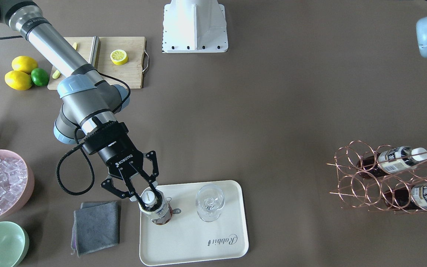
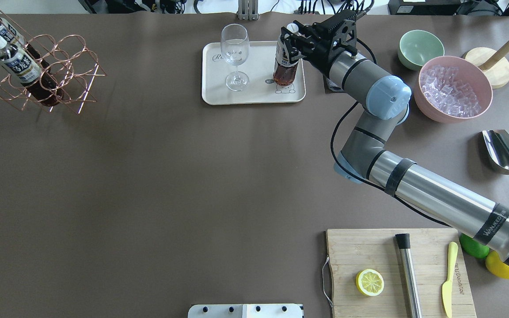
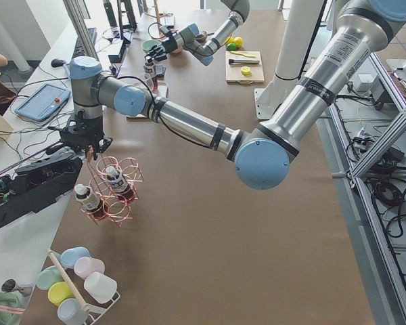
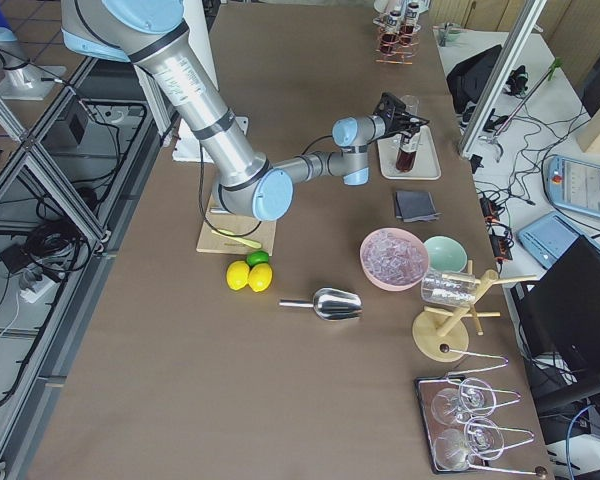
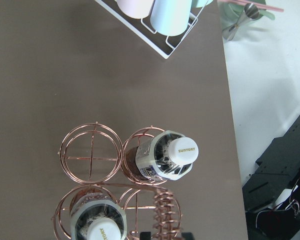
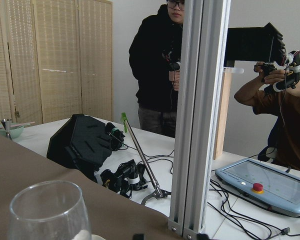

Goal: Take tea from basket to plate

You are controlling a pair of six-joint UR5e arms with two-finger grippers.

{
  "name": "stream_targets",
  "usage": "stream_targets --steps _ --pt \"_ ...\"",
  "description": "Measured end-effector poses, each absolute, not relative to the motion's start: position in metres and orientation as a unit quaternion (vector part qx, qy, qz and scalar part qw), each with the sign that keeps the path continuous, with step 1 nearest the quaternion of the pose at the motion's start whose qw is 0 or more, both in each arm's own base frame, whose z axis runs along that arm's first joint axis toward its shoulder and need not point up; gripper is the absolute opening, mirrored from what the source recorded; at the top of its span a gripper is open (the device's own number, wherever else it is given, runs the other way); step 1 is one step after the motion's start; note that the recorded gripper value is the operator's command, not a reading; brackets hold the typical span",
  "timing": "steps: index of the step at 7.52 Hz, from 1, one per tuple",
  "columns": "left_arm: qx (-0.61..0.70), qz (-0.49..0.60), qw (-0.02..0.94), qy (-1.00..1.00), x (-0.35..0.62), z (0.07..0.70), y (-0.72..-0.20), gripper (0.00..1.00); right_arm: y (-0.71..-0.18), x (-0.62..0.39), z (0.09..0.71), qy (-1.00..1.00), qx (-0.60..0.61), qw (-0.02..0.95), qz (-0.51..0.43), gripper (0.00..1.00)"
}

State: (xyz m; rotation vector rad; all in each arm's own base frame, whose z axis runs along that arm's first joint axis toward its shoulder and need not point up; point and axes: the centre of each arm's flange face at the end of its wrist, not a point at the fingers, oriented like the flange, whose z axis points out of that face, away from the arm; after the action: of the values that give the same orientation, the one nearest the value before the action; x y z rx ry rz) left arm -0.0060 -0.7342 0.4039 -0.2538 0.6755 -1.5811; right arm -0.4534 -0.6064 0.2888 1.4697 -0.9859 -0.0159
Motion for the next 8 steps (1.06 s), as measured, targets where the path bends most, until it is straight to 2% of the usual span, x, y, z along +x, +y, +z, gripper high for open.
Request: stream_targets --steps 1,2,3,4,5,8 --pt "-0.107 -0.697 0.644 0.298 -0.021 0.425 -0.744 0.0 -0.605 -0.454 0.287 -0.425 0.648 0.632 -0.015 0.75" --pt "-0.104 -0.696 0.645 0.297 -0.03 0.441 -0.749 0.0 -0.604 -0.454 0.286 -0.423 0.651 0.63 -0.018 1.0" --pt "-0.101 -0.696 0.646 0.298 -0.034 0.453 -0.753 0.0 -0.604 -0.454 0.285 -0.422 0.652 0.629 -0.019 1.0" --pt "-0.099 -0.695 0.646 0.299 -0.034 0.459 -0.755 0.21 -0.603 -0.454 0.283 -0.424 0.653 0.627 -0.019 1.0" --pt "-0.098 -0.694 0.647 0.3 -0.033 0.462 -0.756 0.99 -0.602 -0.453 0.28 -0.427 0.653 0.625 -0.019 1.0" --pt "-0.091 -0.69 0.65 0.304 -0.03 0.465 -0.756 0.98 -0.614 -0.43 0.27 -0.444 0.648 0.617 -0.048 1.0"
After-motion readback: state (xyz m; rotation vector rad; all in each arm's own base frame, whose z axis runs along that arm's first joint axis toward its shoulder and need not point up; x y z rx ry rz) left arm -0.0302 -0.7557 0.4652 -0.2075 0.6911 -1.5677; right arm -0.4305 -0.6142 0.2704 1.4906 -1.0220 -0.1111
